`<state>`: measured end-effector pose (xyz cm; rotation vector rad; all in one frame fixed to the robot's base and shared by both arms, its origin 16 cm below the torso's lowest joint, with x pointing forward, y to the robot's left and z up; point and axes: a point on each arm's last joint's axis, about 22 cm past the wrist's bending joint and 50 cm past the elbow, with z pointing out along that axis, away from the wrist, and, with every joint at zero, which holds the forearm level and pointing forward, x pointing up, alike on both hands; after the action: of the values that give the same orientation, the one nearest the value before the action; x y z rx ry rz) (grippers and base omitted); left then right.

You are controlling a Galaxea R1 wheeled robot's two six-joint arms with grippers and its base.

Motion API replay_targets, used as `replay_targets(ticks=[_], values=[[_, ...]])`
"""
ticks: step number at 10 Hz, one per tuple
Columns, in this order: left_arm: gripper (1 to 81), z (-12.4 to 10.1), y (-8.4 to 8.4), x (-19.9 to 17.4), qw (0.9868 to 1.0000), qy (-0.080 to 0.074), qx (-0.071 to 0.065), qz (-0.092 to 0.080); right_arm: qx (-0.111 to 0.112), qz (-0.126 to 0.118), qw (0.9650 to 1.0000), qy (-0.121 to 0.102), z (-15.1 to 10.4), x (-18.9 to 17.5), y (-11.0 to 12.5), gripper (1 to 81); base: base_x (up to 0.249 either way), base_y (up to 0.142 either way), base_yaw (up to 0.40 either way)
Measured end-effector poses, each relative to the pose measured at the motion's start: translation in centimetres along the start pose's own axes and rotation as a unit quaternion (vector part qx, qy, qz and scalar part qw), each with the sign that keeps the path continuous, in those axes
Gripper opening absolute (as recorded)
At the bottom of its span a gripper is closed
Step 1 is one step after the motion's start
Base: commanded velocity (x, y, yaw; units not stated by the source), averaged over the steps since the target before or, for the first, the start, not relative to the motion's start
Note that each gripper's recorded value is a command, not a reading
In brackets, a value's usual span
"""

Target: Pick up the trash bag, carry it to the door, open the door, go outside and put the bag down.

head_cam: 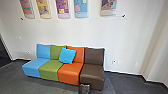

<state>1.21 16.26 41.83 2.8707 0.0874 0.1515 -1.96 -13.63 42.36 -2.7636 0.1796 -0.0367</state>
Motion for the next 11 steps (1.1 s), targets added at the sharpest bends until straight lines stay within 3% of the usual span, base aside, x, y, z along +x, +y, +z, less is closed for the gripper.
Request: replay_targets(ticks=[4,11], values=[[81.1,0.01,0.05,0.0,1.0,0.0,0.0,0.0,0.0,0.0,1.0,0.0,0.0,0.0,0.0,81.1,0.105,-0.071,0.0],[81.1,0.08,0.48,0.1,1.0,0.001,-0.003,0.0,0.0,-0.003,1.0,0.002,0.01,0.28,-0.01,81.1,0.105,0.0,0.0]])
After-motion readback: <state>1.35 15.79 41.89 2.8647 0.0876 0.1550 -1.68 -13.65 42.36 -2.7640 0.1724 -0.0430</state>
